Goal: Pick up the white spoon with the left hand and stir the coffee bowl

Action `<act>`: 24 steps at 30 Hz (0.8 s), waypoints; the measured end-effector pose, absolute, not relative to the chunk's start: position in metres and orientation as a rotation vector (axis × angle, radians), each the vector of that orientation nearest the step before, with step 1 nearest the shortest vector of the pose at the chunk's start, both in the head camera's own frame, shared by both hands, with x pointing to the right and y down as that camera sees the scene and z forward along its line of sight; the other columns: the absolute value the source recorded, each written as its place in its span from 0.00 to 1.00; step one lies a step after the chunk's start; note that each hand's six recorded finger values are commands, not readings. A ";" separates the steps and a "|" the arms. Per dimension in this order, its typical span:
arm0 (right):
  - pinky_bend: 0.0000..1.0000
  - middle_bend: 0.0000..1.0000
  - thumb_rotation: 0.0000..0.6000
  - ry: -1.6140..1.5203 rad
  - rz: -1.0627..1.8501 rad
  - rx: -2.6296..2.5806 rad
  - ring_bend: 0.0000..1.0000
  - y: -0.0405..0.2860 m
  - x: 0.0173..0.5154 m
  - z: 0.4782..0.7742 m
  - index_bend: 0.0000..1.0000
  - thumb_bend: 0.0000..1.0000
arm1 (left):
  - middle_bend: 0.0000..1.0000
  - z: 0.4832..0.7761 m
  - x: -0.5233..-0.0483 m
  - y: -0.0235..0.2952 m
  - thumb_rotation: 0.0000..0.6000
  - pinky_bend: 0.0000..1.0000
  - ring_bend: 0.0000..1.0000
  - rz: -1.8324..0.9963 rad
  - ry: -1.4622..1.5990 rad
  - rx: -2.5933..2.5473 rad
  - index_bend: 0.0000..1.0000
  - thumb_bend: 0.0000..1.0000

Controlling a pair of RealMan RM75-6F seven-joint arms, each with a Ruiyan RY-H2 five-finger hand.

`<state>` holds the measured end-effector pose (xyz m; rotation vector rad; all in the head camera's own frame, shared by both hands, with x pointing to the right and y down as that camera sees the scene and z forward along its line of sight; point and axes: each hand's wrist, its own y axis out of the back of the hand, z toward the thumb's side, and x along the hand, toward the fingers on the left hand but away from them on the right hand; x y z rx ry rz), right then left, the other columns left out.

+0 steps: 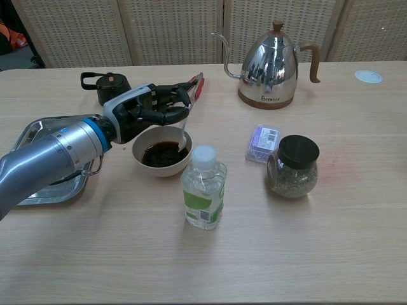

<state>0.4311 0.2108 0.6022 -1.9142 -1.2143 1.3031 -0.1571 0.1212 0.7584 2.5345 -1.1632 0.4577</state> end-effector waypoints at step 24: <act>0.00 0.00 1.00 -1.212 1.301 -1.918 0.00 0.211 0.431 0.602 0.00 0.00 | 0.00 0.763 -0.163 0.148 1.00 0.00 0.00 0.442 -1.112 2.506 0.66 0.48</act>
